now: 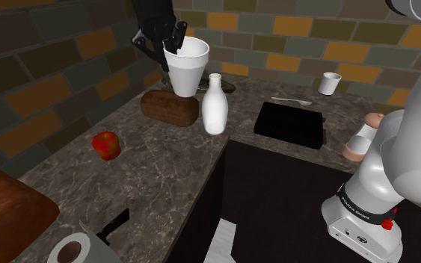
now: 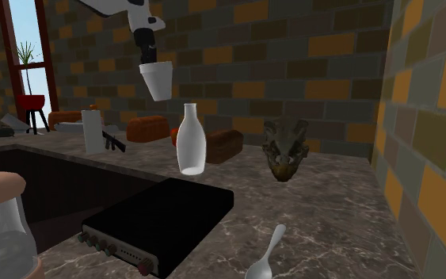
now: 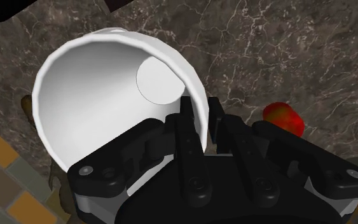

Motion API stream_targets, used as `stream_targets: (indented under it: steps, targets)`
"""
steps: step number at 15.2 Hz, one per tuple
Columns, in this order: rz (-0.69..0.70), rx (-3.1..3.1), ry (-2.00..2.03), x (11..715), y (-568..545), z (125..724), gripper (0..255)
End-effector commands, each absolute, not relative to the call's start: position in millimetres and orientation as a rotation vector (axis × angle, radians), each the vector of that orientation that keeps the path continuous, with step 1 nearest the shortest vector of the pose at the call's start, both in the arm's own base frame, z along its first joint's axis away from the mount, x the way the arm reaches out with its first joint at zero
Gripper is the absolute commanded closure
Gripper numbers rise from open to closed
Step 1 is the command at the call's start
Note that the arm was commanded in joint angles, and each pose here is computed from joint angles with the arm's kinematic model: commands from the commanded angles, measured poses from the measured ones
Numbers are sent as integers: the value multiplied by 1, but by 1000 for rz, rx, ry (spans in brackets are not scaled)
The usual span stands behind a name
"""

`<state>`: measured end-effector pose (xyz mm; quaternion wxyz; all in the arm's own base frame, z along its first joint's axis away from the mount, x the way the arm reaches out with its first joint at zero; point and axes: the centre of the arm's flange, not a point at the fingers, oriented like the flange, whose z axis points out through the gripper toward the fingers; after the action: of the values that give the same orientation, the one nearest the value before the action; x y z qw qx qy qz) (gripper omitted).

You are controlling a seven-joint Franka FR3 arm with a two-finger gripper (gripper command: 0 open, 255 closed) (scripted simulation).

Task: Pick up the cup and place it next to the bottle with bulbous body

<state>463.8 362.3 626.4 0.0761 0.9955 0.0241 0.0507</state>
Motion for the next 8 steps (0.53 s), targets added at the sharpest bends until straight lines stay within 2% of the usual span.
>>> stream_targets:
  steps: [1, 8]
  targets:
    - [153, 2985, 72, 464, 363, 617, 255]
    - [153, 2985, 72, 464, 363, 580, 255]
